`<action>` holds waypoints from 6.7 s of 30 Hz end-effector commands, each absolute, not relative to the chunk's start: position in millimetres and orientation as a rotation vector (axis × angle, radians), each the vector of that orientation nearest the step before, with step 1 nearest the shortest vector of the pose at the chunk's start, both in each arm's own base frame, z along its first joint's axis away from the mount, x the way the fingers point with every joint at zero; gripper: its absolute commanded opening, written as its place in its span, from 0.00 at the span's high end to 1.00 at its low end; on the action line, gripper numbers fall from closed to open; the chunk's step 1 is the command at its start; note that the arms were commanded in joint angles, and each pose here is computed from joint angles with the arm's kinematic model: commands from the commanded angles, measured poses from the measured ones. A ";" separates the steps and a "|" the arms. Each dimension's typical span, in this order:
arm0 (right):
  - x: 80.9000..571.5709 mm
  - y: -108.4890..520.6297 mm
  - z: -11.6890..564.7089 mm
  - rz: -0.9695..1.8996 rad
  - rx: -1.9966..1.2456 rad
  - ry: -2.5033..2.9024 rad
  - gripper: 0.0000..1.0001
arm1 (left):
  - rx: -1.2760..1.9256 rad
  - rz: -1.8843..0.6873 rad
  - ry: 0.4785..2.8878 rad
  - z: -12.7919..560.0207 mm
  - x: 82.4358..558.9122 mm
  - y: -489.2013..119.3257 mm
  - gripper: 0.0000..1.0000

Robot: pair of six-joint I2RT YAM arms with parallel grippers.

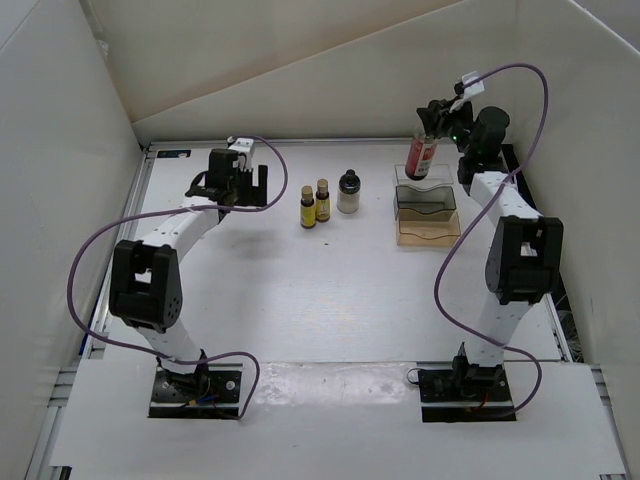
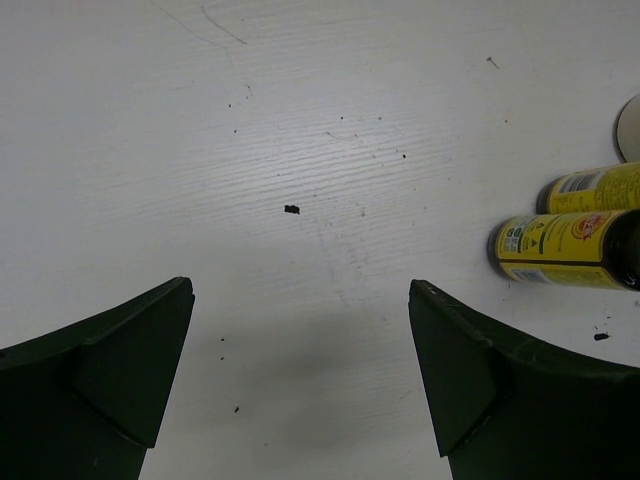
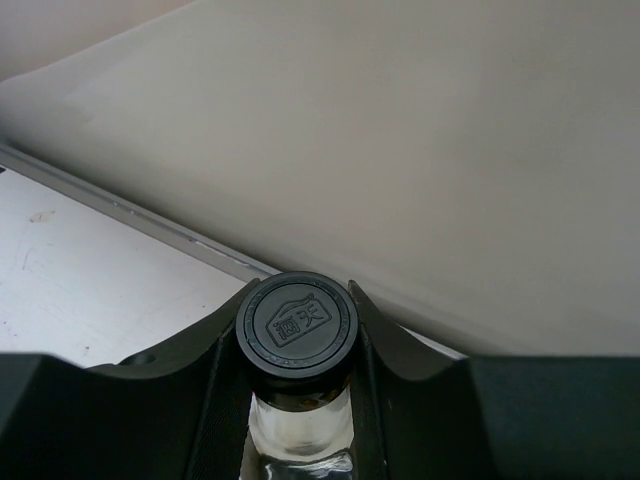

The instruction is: Organize the condiment bottles

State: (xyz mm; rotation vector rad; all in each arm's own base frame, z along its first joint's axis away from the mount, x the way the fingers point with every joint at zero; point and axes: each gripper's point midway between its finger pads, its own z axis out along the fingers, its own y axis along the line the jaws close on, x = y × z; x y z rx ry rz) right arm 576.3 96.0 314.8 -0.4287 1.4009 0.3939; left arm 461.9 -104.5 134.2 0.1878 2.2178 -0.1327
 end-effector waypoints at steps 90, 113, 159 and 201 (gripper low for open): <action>459.7 267.7 222.5 0.568 -0.718 1.409 0.10 | 0.080 -0.224 2.118 154.5 453.0 -95.1 0.00; 523.1 273.1 169.5 0.627 -0.653 1.510 0.20 | 0.074 -0.209 2.193 124.5 474.9 -91.6 0.00; 472.0 268.7 221.5 0.569 -0.697 1.479 1.00 | 0.064 -0.245 2.172 134.9 462.2 -92.9 0.00; 423.8 66.1 246.8 0.152 -0.398 1.453 1.00 | 0.094 -0.265 2.156 139.0 462.5 -112.1 0.00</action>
